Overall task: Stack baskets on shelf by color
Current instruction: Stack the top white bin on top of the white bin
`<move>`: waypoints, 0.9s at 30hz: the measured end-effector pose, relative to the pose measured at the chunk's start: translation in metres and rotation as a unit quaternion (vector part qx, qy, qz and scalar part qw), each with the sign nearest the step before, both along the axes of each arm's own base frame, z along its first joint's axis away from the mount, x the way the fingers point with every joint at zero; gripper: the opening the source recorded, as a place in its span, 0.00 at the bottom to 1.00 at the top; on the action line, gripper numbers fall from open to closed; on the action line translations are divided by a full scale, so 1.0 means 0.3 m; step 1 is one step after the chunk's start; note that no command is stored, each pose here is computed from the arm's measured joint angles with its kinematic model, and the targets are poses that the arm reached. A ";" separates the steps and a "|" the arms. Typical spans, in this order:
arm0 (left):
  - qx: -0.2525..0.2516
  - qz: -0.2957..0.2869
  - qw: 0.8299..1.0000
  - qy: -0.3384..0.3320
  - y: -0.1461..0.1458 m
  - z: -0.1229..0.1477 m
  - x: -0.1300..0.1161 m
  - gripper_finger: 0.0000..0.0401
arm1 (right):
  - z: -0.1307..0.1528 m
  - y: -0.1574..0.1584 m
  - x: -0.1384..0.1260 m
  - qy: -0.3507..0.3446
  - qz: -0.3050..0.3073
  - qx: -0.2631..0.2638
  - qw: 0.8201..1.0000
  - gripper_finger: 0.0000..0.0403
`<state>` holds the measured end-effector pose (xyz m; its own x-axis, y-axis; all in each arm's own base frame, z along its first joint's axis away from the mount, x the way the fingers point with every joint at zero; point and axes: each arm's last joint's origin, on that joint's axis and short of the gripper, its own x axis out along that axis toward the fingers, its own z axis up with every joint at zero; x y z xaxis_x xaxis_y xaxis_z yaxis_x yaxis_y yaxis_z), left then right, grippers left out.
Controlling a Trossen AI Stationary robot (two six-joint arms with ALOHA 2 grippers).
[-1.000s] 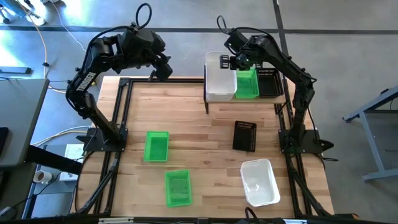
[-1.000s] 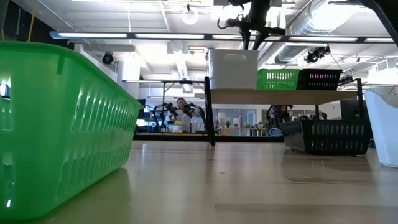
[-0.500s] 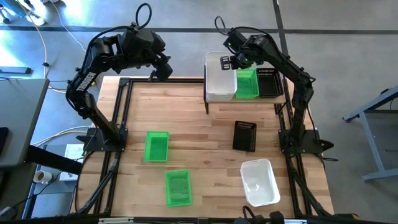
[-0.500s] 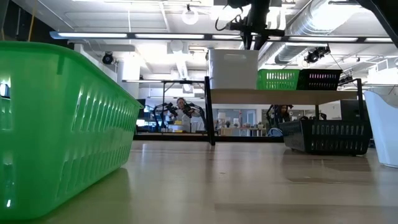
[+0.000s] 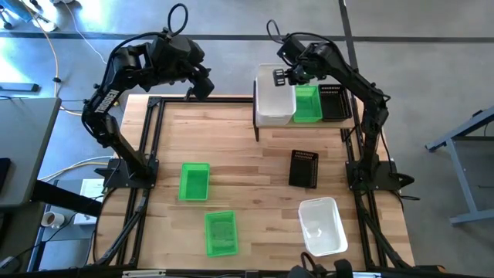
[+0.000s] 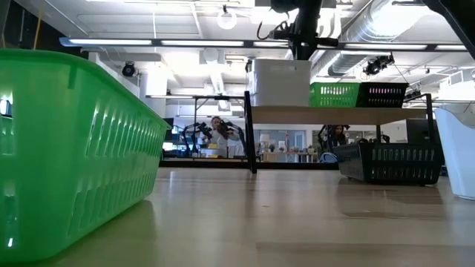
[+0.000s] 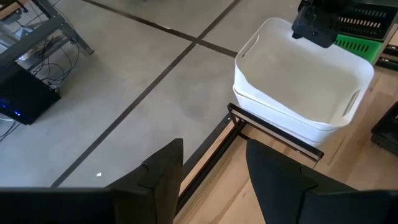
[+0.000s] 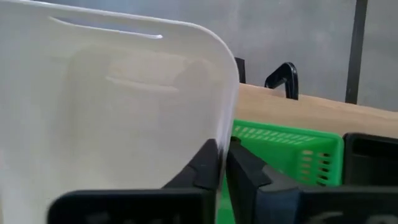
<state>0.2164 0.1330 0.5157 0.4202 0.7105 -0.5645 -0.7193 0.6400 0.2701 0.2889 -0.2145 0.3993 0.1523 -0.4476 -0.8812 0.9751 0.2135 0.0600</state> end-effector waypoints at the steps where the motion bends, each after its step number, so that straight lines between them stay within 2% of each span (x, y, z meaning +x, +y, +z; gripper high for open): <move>1: 0.000 0.000 1.000 0.000 0.000 0.000 0.000 0.42 | 0.001 -0.001 0.001 -0.001 0.003 -0.002 1.000 0.02; 10: 0.000 0.000 1.000 0.000 0.000 0.000 0.001 0.42 | 0.011 -0.015 0.010 -0.028 -0.006 -0.017 0.999 0.00; 19: -0.001 -0.001 1.000 0.000 0.000 0.000 0.001 0.42 | 0.073 -0.012 -0.004 -0.074 -0.015 -0.026 0.997 0.00; 27: -0.001 -0.001 1.000 0.000 0.000 0.000 0.001 0.42 | 0.062 -0.023 -0.029 -0.078 -0.026 0.019 0.996 0.00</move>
